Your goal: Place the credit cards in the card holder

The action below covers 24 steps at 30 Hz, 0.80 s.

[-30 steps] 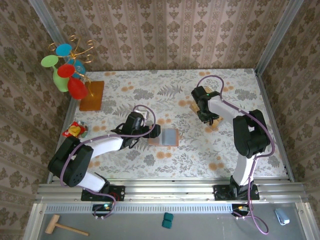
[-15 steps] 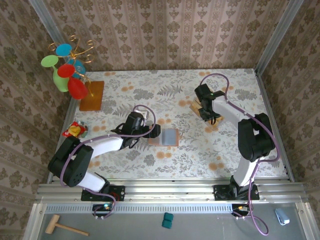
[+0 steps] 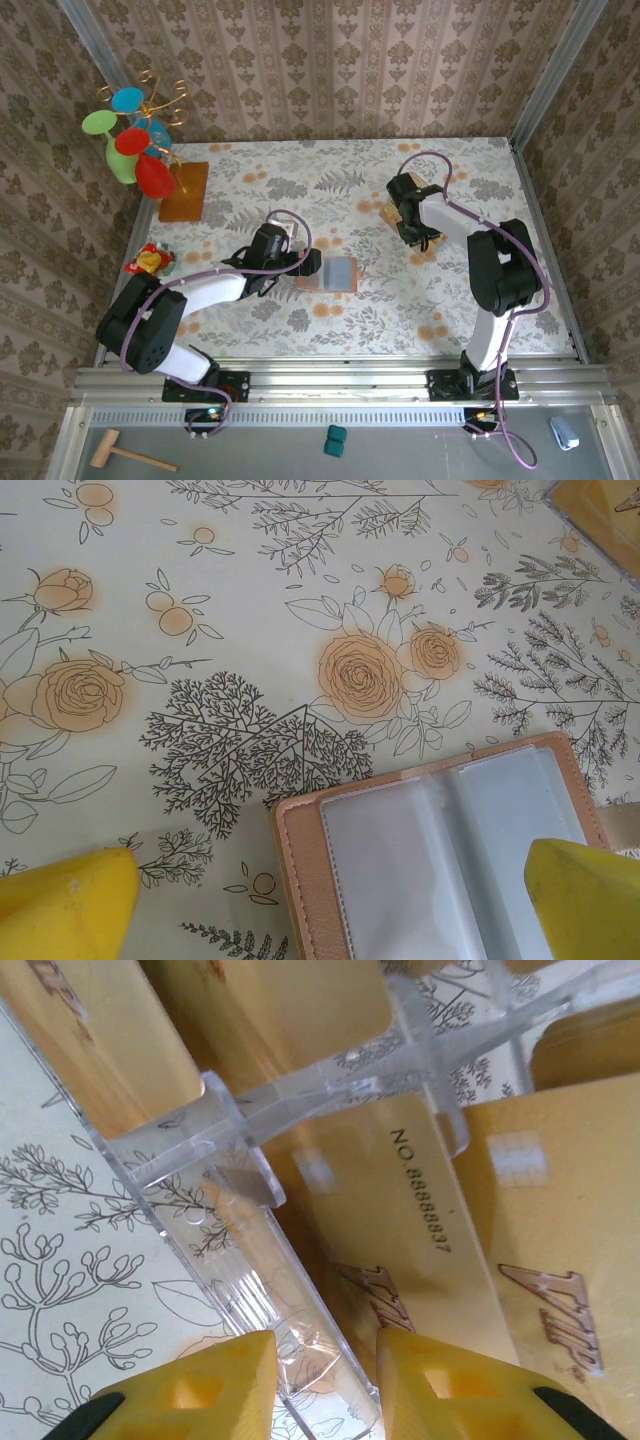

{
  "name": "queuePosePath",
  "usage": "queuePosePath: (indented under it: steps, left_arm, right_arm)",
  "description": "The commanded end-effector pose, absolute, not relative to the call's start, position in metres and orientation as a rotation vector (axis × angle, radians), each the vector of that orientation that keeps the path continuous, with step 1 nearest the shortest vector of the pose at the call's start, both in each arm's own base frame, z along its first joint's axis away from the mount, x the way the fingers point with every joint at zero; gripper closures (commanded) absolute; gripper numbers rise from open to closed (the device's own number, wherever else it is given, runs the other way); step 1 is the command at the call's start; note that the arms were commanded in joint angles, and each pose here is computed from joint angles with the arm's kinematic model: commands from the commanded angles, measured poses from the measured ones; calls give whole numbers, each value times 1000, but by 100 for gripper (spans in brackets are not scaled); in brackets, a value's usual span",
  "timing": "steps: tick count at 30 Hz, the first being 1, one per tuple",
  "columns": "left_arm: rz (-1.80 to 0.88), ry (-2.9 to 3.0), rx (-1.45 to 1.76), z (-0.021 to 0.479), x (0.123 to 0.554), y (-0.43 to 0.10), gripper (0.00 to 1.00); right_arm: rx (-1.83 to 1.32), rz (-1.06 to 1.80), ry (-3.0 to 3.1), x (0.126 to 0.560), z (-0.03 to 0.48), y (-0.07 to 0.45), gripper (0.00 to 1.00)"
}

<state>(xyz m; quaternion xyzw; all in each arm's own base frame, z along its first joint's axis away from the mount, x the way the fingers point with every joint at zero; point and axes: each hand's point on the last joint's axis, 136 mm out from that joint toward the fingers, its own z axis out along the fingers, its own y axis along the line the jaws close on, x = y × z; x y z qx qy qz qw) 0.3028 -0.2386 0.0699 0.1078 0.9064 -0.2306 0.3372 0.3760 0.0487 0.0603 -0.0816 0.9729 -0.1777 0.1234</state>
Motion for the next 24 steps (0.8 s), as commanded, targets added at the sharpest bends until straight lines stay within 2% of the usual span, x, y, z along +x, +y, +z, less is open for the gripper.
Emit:
queuePosePath:
  steps: [1,9,24]
  left_arm:
    - [-619,2362,272,70,303,-241,0]
    - [-626,2364,271,69,303,-243,0]
    - [-629,2364,270,69,303,-243,0]
  right_arm:
    - [-240,-483,2859,370,56,50,66]
    - [-243,-465,2855,367,60,51,74]
    - [-263,-473,2834,379,71,53,76]
